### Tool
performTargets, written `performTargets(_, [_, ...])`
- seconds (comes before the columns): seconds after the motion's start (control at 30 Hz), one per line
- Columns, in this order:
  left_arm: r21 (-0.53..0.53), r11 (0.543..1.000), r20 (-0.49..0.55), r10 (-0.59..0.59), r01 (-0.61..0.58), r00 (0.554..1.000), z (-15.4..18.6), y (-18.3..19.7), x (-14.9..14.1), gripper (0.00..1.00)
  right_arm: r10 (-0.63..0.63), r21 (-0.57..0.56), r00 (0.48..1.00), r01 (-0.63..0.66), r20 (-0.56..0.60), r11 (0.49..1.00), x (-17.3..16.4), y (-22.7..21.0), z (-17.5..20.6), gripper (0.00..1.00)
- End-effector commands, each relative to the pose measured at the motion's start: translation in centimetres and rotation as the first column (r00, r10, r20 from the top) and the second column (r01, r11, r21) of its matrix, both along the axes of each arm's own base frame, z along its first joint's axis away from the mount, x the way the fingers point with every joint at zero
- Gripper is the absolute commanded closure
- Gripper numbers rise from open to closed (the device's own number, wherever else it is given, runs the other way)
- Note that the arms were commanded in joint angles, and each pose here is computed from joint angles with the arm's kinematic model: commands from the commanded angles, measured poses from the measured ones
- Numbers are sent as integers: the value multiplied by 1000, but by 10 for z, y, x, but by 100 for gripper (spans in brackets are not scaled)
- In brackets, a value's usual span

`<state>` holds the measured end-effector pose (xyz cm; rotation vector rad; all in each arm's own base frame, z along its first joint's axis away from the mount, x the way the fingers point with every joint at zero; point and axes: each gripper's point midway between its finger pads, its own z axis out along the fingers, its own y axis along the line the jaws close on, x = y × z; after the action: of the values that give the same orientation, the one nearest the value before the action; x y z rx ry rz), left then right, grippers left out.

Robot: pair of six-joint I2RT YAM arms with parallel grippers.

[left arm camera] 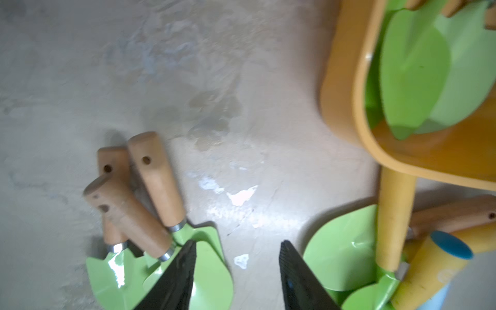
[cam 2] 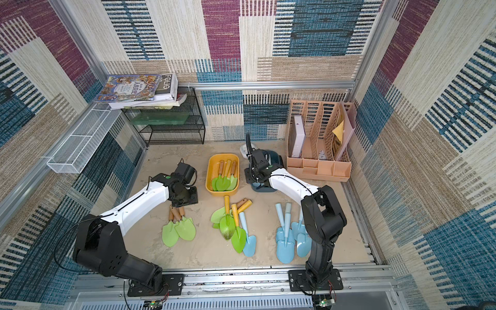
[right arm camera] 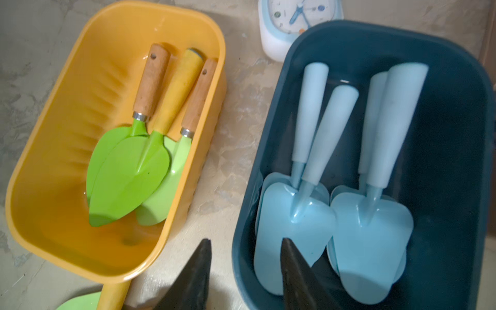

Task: Sort the small shovels by color and place them into the storage box
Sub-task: Pick up the shovel from the center of the board.

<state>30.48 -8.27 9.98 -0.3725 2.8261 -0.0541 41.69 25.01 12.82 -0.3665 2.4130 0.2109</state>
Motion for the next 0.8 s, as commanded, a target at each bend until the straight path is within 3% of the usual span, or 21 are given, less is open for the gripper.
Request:
performTargets(0.0, [6, 987, 2, 161, -161, 987, -5, 27, -13, 48, -6, 7, 1000, 7, -8, 1000, -11, 7, -5, 56])
performTargets(0.27, [-27, 937, -57, 347, -349, 936, -27, 61, -32, 50, 24, 4, 999, -24, -37, 1000, -31, 22, -17, 56])
performTargets(0.77, [-48, 913, -106, 398, -405, 911, -48, 71, -28, 57, 40, -2, 998, -40, -49, 999, -34, 25, -24, 58])
